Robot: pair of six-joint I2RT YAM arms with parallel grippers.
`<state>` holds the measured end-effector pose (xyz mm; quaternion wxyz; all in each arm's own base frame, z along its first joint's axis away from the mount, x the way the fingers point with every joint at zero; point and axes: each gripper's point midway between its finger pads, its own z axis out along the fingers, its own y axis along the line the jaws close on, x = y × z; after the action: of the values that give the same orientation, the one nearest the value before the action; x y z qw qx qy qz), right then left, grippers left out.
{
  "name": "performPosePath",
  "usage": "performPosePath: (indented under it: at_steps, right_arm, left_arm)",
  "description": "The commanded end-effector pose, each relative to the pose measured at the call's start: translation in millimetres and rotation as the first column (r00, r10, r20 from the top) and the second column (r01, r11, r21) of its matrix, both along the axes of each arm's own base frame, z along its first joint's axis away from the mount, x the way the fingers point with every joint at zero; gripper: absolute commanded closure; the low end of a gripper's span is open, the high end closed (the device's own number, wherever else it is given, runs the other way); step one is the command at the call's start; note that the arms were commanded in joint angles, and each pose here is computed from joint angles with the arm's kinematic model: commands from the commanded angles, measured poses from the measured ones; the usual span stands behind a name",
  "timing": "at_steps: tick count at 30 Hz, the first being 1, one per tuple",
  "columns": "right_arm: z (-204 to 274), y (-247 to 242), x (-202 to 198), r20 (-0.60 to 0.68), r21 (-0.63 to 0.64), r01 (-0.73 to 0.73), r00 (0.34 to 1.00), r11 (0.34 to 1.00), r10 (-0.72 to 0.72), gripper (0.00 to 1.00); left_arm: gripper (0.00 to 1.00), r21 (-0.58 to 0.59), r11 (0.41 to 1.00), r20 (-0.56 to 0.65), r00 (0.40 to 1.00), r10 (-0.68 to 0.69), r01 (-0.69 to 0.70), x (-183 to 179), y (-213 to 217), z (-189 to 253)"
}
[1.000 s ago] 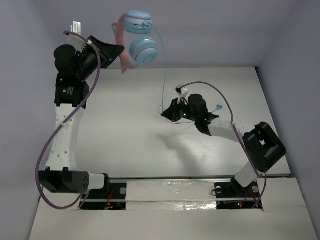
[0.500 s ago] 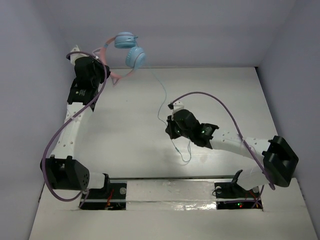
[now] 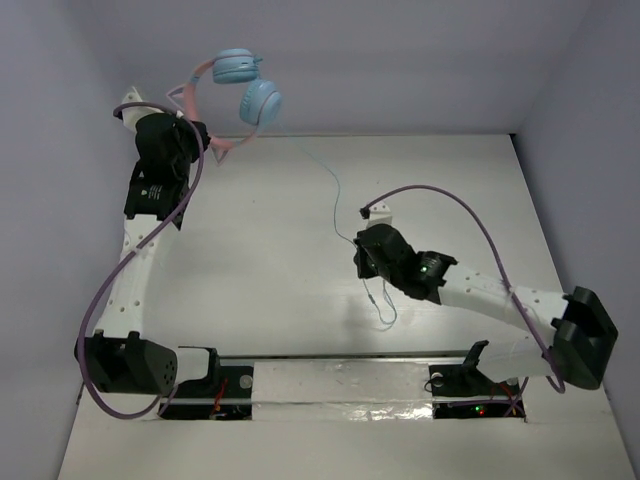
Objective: Wrap the headphones
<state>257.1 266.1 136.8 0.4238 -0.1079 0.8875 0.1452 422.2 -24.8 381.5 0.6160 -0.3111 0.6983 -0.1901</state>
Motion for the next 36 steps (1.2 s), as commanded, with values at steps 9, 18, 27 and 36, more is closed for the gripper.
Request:
performPosePath:
  at_steps: [9, 18, 27, 36]
  right_arm:
    - [53, 62, -68, 0.064, -0.126, -0.228, 0.969, 0.965, 0.238, 1.0]
    - [91, 80, -104, 0.143, -0.271, -0.265, 0.94, 0.925, 0.311, 1.0]
    - [193, 59, -91, 0.358, -0.242, -0.184, 0.896, 0.953, 0.264, 1.0]
    - [266, 32, -82, 0.508, -0.145, -0.175, 0.831, 0.974, 0.225, 1.0]
  left_arm:
    - [1.0, -0.021, 0.992, 0.104, 0.987, 0.123, -0.121, 20, 4, 17]
    - [1.0, 0.102, 0.985, 0.026, 0.99, 0.138, -0.14, 36, -8, -10]
    - [1.0, 0.29, 0.956, -0.124, 0.992, 0.004, 0.033, 38, -73, -63]
    - [1.0, 0.389, 0.881, -0.269, 0.948, -0.172, 0.271, 36, -135, -101]
